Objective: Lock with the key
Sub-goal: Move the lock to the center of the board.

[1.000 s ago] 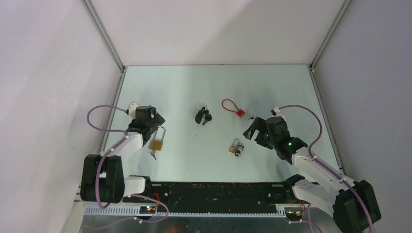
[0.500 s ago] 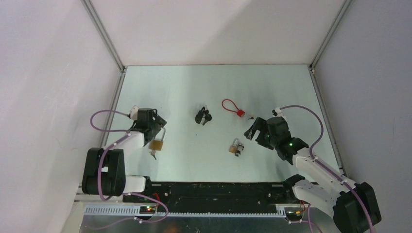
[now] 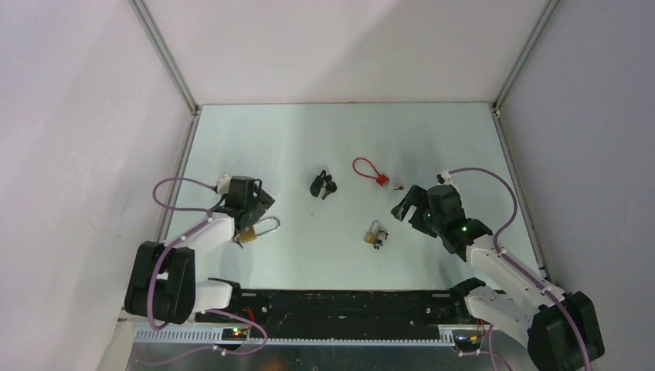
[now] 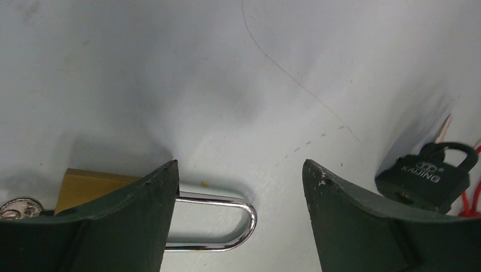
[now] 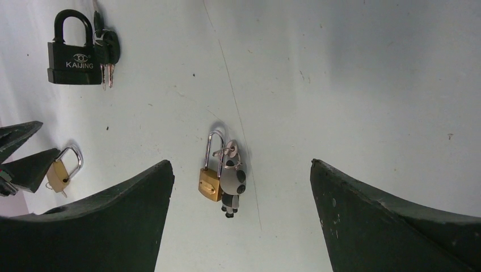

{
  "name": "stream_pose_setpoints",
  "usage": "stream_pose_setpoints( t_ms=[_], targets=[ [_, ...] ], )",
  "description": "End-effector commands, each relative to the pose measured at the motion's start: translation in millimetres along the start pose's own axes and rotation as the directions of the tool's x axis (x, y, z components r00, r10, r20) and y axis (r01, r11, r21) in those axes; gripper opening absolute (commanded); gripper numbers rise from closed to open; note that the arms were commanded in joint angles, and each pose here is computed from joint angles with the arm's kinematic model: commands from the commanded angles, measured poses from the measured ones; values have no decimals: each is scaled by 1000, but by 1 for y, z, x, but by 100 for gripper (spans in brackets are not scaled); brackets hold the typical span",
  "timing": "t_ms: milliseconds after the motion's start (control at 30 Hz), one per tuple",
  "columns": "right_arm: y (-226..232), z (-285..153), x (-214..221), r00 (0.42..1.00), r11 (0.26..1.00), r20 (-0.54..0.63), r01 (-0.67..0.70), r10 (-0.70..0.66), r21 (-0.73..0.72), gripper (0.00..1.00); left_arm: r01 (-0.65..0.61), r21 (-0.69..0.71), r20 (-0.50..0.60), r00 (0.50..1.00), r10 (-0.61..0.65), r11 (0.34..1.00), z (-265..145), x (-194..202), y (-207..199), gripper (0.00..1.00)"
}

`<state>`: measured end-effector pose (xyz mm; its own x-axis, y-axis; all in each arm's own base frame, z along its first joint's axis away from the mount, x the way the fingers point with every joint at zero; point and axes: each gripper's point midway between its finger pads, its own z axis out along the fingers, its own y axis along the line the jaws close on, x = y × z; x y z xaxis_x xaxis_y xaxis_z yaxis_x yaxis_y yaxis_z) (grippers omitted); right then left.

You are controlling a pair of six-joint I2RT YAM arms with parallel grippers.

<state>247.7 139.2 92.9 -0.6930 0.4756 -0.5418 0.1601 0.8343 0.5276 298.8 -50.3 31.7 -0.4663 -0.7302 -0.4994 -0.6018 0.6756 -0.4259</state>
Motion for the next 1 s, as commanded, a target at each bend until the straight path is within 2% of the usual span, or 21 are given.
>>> stream_pose_setpoints(
  t_ms=[0, 100, 267, 333, 500, 600, 833, 967],
  targets=[
    [1, -3, -7, 1000, 1000, 24, -2, 2, -11, 93, -126, -26, -83, 989, 124, 992, -4, 12, -2, 83],
    [2, -5, -8, 1000, 1000, 29, -2, 3, -22, 92, -204, -173, -16, 979, 204, 964, -11, -12, 19, 85],
    [-3, -5, -6, 1000, 1000, 27, -2, 3, -21, 93, -200, -317, 113, 962, 247, 927, -29, -52, 33, 93],
    [-4, -5, -4, 1000, 1000, 23, -4, 4, -24, 93, -199, -368, 123, 958, 260, 908, -32, -56, 41, 96],
    [-7, -6, -3, 999, 1000, 30, -10, 11, -25, 93, -224, -436, 40, 963, 267, 872, -27, -41, 59, 96],
    [-9, -6, -4, 999, 1000, 35, -14, 15, -24, 93, -259, -434, -37, 962, 271, 863, -20, -25, 63, 89],
    [-5, -10, -4, 999, 998, 32, -25, 27, -52, 92, -320, -338, -157, 946, 282, 885, -21, 4, 52, 88],
    [-6, -11, -4, 999, 998, 37, -29, 32, -55, 92, -328, -251, -238, 933, 271, 911, -25, 34, 37, 83]
  ],
)
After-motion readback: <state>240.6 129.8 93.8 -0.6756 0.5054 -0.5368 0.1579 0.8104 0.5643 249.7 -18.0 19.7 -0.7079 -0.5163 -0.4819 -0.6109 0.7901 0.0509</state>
